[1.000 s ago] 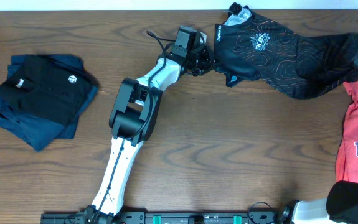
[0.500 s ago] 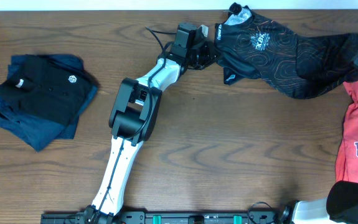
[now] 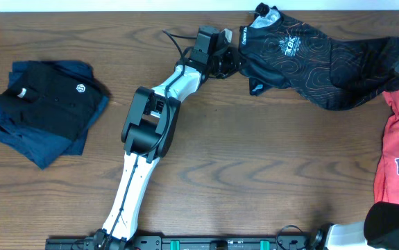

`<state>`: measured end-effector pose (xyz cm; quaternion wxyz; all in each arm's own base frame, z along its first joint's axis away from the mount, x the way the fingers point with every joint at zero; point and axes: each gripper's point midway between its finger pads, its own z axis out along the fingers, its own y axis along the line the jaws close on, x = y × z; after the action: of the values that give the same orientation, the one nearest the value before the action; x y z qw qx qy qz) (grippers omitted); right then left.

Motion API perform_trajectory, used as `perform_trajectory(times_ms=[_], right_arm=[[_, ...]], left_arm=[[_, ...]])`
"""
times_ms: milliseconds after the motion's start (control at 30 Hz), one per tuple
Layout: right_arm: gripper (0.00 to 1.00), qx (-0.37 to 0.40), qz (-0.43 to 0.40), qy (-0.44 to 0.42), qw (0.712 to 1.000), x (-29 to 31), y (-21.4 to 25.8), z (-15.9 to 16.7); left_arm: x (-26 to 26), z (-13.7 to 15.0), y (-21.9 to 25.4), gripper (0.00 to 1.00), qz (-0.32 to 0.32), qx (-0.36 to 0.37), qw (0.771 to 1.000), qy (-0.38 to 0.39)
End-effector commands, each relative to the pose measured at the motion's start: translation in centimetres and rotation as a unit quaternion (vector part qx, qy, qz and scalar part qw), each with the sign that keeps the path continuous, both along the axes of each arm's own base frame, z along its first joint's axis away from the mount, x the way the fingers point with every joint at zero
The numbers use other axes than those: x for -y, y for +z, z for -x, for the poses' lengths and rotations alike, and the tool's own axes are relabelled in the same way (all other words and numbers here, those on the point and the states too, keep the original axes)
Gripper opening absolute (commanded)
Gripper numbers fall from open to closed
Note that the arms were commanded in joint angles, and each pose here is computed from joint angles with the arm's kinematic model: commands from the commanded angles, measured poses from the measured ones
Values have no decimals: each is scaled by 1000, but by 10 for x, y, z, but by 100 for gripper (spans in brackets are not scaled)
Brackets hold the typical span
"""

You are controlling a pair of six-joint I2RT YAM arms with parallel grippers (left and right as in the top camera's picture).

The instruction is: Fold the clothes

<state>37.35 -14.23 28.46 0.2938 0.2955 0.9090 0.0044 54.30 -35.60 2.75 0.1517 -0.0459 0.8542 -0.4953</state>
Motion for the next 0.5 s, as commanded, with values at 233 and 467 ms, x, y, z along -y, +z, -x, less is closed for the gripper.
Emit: perform_trajectory(times_ms=[233,467], right_arm=[[1,1,8,7,1000,-2,3,1],[1,1,8,7,1000,-2,3,1]], left_arm=[[-12,-16,15,17,-24,37,998,33],[-14,-22,17,10,-27,49,997,44]])
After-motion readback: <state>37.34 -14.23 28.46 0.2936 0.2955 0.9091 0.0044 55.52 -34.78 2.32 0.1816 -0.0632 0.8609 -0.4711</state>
